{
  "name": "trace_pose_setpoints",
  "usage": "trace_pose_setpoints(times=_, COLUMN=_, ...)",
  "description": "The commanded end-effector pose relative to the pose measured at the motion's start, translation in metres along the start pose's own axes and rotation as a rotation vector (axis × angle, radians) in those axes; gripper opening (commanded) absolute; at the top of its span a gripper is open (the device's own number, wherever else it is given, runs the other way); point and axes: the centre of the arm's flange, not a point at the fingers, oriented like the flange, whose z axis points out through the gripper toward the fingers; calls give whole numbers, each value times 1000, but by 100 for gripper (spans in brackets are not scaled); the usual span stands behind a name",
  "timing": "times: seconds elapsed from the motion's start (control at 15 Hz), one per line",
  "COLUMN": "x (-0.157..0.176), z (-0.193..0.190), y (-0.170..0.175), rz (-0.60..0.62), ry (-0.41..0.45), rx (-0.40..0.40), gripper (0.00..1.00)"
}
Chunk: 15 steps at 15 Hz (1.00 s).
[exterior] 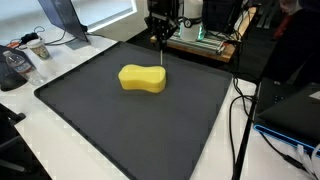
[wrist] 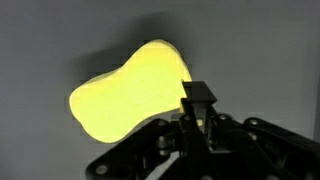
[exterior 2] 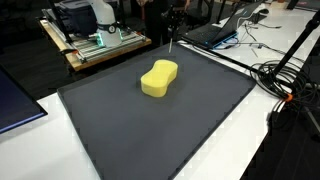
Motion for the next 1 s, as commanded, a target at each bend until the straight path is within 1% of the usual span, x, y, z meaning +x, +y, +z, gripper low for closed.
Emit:
trace_pose_setpoints(times=0.0, x=-9, z=27, y=12, rz=22, ry=46, rx=9, gripper=3)
trace_pose_setpoints(times=0.07, x=-11, z=31, y=14, rz=21, ry=52, rx=12, gripper=3)
trace_pose_setpoints(times=0.13, x=-4, z=21, y=8, rz=12, ry=24, rx=15, gripper=13)
trace_pose_setpoints(times=0.27, x=-7, z=29, y=11, rz=16, ry=29, rx=18, gripper=13)
trace_pose_setpoints(times=0.53, x=-7, z=29, y=11, rz=16, ry=30, rx=19, gripper=13)
trace_pose_setpoints(times=0.6, x=-7, z=29, y=11, rz=16, ry=30, rx=19, gripper=3)
trace_pose_setpoints(times=0.67, x=-4, z=34, y=6, rz=14, ry=26, rx=46, gripper=3)
trace_pose_setpoints(times=0.93, x=-2, z=43, y=3, rz=17, ry=17, rx=48, gripper=3)
